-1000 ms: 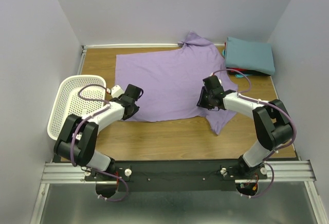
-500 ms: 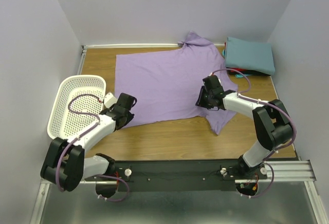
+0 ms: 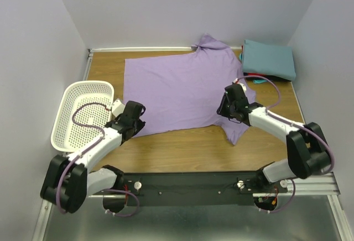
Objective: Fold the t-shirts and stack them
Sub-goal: Flatten the tshirt out
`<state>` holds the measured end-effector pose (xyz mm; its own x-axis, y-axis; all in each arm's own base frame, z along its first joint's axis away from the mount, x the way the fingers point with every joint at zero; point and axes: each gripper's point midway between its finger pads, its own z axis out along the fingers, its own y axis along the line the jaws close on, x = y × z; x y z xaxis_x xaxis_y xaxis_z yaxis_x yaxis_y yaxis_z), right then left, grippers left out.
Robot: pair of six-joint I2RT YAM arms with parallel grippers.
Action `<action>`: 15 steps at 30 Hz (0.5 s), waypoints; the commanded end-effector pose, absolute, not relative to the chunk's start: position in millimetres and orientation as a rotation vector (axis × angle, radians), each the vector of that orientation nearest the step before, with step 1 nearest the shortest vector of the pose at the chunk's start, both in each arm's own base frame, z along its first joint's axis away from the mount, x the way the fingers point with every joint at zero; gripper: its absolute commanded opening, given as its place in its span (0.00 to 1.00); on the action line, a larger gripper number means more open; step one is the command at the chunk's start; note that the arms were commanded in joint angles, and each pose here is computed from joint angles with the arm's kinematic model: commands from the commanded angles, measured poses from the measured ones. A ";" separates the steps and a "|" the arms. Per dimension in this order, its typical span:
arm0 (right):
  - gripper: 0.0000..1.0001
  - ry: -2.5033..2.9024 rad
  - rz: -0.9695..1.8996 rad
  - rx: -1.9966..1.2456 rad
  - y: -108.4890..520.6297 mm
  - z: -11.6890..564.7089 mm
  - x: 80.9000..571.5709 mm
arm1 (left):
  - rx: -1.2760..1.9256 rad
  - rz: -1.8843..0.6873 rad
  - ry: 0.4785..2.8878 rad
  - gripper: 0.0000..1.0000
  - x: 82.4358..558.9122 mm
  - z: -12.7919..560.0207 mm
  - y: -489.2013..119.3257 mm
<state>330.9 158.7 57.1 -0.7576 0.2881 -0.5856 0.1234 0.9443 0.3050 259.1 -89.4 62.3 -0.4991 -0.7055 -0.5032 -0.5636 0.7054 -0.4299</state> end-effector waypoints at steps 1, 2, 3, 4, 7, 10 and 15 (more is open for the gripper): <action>0.39 2.356 0.177 0.409 121.0 69.2 319.4 | -0.901 -0.288 2.264 0.27 280.9 58.8 -103.4; 0.39 2.348 0.146 0.436 109.7 69.6 312.3 | -0.890 -0.268 2.291 0.27 282.1 48.7 -104.6; 0.41 2.341 0.136 0.454 104.2 71.2 309.2 | -0.888 -0.266 2.294 0.27 284.0 46.5 -105.2; 0.41 2.347 0.112 0.489 93.4 66.5 304.1 | -0.890 -0.258 2.301 0.27 284.4 42.0 -104.6; 0.44 2.333 0.104 0.543 77.6 69.1 295.1 | -0.911 -0.204 2.328 0.27 281.2 25.6 -96.0; 0.44 2.337 0.104 0.596 63.7 65.8 288.7 | -0.943 -0.183 2.342 0.27 277.8 9.9 -81.8; 0.45 2.348 0.120 0.644 60.7 62.5 283.0 | -1.011 -0.148 2.328 0.26 280.4 4.7 -49.5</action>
<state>294.1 68.2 68.6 -0.6397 0.4485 -0.6242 0.3680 0.8917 0.2635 292.5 -74.3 22.3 -0.5147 -0.7136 -0.4753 -0.6013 0.6956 -0.3932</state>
